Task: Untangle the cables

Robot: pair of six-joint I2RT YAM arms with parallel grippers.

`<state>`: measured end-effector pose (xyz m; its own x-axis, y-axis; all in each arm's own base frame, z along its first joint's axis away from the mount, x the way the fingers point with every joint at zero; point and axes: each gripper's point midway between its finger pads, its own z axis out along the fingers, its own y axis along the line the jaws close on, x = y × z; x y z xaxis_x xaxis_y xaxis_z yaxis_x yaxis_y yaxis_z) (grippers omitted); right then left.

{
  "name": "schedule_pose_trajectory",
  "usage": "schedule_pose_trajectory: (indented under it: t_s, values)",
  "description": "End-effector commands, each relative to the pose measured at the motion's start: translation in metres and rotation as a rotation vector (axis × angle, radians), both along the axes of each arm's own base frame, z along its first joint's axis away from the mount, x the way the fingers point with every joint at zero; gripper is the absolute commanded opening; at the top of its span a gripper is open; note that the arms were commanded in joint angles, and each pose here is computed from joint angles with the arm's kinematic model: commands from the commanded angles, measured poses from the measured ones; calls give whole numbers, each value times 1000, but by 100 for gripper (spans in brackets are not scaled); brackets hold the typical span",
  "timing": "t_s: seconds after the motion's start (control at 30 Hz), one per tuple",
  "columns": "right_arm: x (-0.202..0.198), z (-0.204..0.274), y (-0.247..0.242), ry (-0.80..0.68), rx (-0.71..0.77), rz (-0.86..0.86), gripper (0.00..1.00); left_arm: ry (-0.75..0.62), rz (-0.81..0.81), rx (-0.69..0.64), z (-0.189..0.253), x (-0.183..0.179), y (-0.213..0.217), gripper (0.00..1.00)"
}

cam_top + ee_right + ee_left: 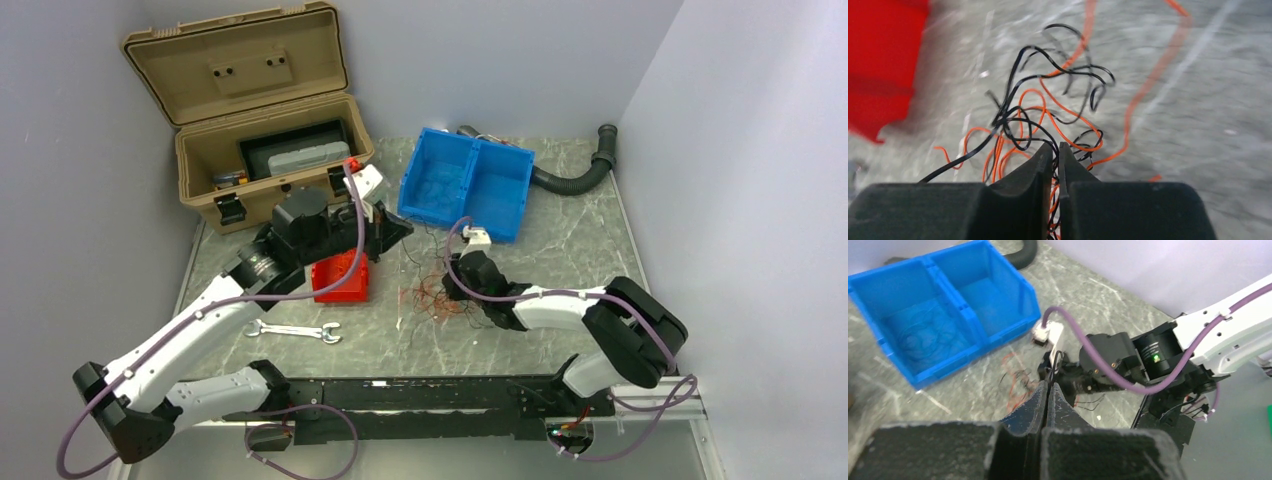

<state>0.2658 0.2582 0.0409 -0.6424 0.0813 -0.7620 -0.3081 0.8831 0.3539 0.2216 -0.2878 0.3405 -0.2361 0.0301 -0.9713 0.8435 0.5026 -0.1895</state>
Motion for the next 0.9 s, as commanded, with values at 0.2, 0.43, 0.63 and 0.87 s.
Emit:
schedule_pose_trajectory:
  t_s: [0.2,0.43,0.63,0.87]
  values:
    - [14,-2,-138,136,-29,-606,2,-112,524,54,60,33,139,0]
    - [-7,21,-204,116,46,-846,13,-118,782,75,68,37,199,0]
    - [-11,62,-233,23,43,-932,11,-138,706,30,77,35,186,0]
    - [7,115,-198,-100,-1,-595,64,-216,469,-29,97,17,150,0]
